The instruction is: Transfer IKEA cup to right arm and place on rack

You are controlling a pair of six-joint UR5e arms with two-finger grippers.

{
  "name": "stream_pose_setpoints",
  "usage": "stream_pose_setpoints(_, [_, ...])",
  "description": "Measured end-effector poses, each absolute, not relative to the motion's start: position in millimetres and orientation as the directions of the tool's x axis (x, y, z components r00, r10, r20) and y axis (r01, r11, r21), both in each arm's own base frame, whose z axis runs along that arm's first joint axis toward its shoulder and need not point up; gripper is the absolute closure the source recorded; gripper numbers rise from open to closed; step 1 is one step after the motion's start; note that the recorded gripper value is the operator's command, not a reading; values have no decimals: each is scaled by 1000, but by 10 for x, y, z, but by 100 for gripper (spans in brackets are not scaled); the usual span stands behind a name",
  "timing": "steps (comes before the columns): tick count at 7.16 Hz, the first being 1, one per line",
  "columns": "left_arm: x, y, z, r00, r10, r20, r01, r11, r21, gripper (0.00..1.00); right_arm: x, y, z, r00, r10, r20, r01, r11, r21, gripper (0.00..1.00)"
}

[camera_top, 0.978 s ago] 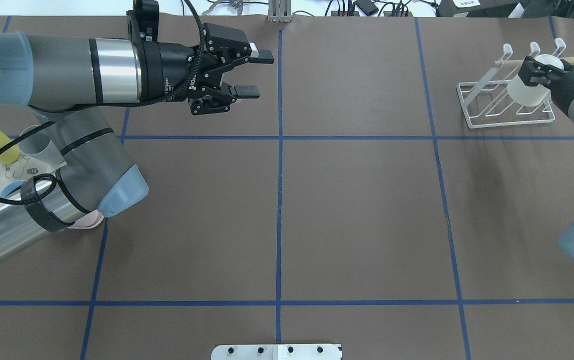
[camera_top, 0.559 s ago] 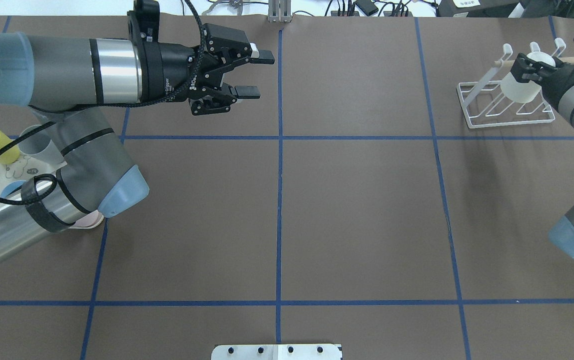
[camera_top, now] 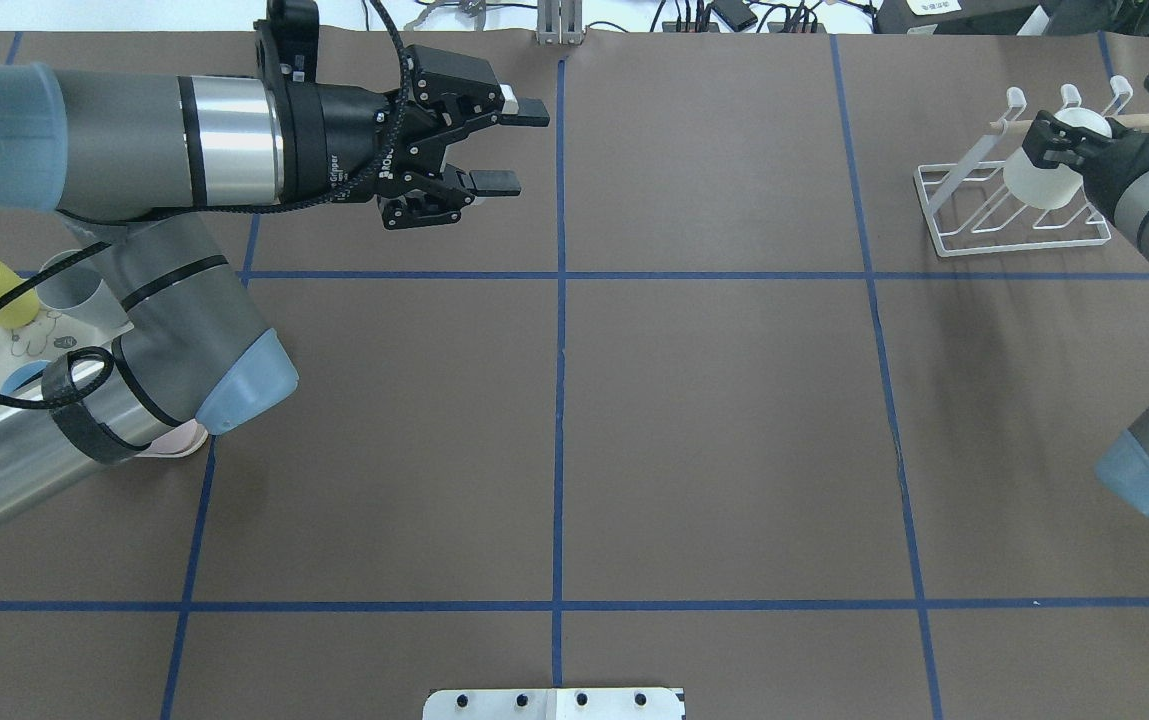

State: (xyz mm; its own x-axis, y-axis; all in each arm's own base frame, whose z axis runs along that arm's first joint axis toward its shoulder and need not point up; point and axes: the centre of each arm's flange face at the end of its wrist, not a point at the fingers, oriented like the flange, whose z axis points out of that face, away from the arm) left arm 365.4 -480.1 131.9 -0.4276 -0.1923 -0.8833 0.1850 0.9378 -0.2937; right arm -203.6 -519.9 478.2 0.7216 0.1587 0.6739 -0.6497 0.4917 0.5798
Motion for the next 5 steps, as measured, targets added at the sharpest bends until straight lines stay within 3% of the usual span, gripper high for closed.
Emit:
stream_pose_setpoints(1, [3654,-4801,1316,-428,-192,-883,185,938,-293,26,-2048,-5210,4794,720,162,674,-651,493,577,73])
stream_pose_setpoints(4, [3650,-4801,1308,-429,-191,-883,185,938,-292,26,-2081,-5240,4950,731,177,659,-642,507,576,56])
stream_pose_setpoints(5, [3647,-4798,1304,-430,-190,-883,185,938,-292,26,-2088,-5246,4954,731,178,659,-642,507,575,35])
